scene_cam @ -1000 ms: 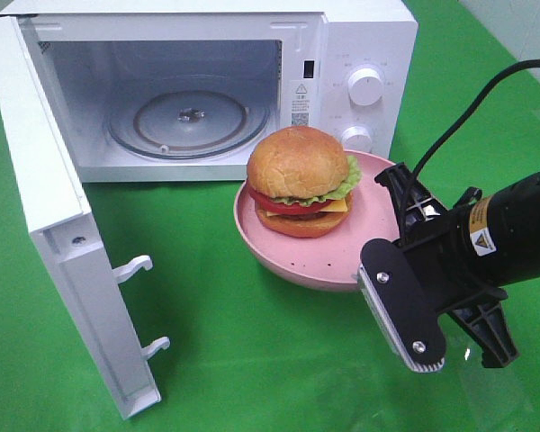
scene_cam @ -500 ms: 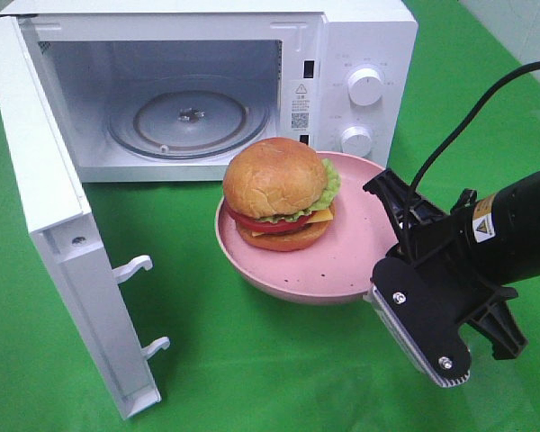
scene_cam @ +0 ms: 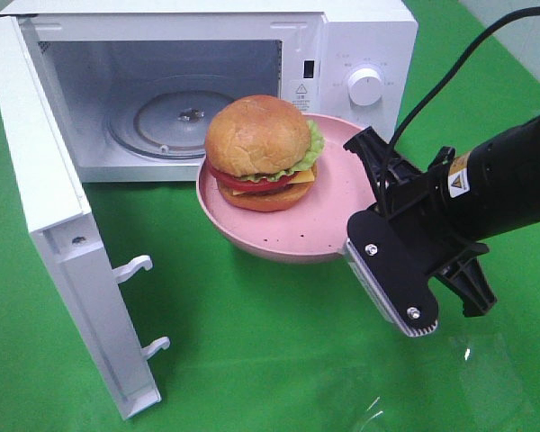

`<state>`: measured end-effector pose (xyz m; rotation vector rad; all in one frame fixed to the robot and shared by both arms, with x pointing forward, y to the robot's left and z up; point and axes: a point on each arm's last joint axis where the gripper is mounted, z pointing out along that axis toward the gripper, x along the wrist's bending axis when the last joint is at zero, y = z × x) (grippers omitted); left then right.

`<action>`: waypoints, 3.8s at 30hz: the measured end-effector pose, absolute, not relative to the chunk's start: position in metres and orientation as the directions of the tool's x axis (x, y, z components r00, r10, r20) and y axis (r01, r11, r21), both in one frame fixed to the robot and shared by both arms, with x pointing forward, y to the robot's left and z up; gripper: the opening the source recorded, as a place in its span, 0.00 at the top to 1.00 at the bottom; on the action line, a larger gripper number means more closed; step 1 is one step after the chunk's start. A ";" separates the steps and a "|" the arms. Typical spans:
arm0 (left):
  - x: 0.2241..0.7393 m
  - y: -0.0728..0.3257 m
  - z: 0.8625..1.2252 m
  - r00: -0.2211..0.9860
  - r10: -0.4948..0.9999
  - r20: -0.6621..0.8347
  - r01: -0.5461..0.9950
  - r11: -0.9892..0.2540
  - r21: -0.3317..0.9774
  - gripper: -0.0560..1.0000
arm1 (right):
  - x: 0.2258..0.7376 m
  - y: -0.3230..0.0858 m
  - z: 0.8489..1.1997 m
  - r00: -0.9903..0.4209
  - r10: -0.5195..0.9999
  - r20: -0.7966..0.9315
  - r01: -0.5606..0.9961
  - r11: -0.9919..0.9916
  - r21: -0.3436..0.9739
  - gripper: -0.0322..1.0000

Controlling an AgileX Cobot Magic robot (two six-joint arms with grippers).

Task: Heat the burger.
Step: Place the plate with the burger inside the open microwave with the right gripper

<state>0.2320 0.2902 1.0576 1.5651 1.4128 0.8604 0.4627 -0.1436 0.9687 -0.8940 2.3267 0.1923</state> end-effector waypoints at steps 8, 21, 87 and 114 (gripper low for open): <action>0.232 0.290 1.058 0.130 0.991 -0.044 0.416 -0.014 0.909 0.01 | 0.474 -0.115 0.964 -0.552 -0.591 -0.588 -0.681 0.727 -0.092 0.92; 0.232 0.290 1.058 0.130 0.991 -0.044 0.416 -0.014 0.909 0.01 | 0.504 -0.089 0.959 -0.565 -0.568 -0.599 -0.664 0.744 -0.079 0.92; 0.232 0.290 1.058 0.130 0.991 -0.044 0.416 -0.014 0.909 0.01 | 0.640 0.018 0.950 -0.741 -0.282 -0.609 -0.399 0.915 0.062 0.92; 0.232 0.290 1.058 0.130 0.991 -0.044 0.416 -0.014 0.909 0.01 | 0.648 0.026 0.940 -0.740 -0.277 -0.613 -0.398 0.915 0.066 0.88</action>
